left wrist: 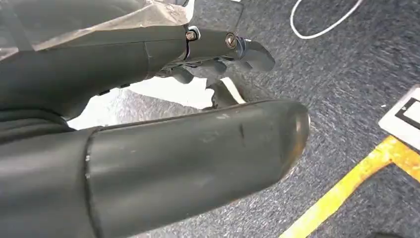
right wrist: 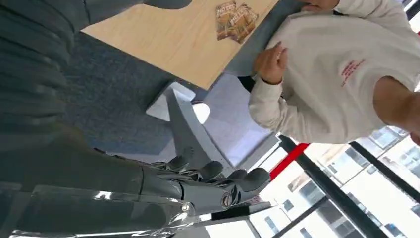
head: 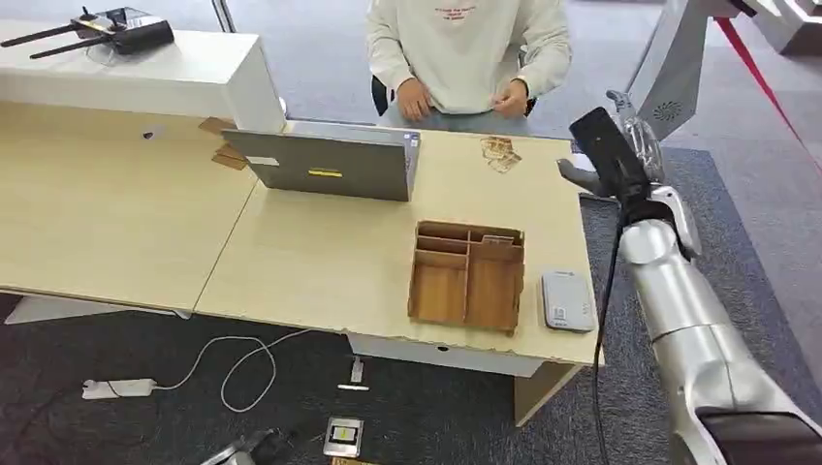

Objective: Pass the card to the sensor for recognition and then transmit it.

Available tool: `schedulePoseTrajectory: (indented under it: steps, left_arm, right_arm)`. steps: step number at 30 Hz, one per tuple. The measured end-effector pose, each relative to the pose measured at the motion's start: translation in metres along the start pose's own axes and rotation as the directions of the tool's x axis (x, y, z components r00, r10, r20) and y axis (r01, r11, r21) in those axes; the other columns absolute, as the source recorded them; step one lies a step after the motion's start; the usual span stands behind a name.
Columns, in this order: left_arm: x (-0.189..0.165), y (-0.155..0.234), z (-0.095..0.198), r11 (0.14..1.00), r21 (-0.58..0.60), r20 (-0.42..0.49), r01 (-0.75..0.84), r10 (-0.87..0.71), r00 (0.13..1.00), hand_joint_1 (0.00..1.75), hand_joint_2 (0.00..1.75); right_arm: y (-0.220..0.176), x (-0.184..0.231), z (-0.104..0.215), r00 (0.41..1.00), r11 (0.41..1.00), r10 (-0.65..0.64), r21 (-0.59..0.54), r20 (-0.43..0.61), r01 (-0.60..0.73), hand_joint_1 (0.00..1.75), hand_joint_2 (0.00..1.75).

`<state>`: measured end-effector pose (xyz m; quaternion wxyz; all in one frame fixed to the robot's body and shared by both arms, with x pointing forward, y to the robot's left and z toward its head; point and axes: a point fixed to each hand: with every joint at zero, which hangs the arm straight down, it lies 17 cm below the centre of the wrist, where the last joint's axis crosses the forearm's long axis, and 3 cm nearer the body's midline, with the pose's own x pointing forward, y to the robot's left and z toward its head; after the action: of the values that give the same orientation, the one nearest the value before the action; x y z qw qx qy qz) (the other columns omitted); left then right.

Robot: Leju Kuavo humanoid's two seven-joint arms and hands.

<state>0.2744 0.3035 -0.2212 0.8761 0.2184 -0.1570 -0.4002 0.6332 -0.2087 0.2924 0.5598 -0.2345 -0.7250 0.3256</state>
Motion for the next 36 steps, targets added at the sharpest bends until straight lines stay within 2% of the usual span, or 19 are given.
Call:
schedulePoseTrajectory:
  steps: [4,7,16,22,28,36]
  left_arm:
    - [-0.012,-0.004,-0.001,1.0,0.002,-0.025,-0.02,0.02,0.999,0.0,0.0]
    - [-0.018,-0.005,-0.001,1.0,0.005,-0.037,-0.026,0.026,0.999,0.0,0.0]
    - [-0.02,-0.003,-0.001,1.0,0.011,-0.054,-0.01,0.011,0.998,0.0,0.0]
    - [-0.015,-0.001,-0.001,1.0,0.012,-0.05,-0.001,0.002,0.999,0.0,0.0]
    - [-0.013,0.0,-0.001,1.0,0.009,-0.048,0.008,-0.007,0.999,0.0,0.0]
    - [-0.002,0.007,0.0,0.999,0.011,-0.038,0.031,-0.031,0.999,0.0,0.0]
  right_arm:
    - [0.008,-0.011,0.022,0.996,0.999,-0.001,0.046,-0.084,0.005,0.0,1.75]
    - [0.032,-0.019,0.045,0.993,0.995,0.029,0.103,-0.116,-0.017,0.0,1.75]
    - [0.099,-0.003,0.09,0.994,0.973,0.083,0.224,-0.072,-0.065,0.0,1.75]
    - [0.134,0.016,0.104,0.996,0.957,0.084,0.281,-0.029,-0.072,0.0,1.75]
    - [0.146,0.026,0.108,0.997,0.951,0.08,0.301,-0.006,-0.075,0.0,1.75]
    - [0.146,0.057,0.095,0.989,0.964,0.091,0.24,0.117,-0.116,0.0,1.75]
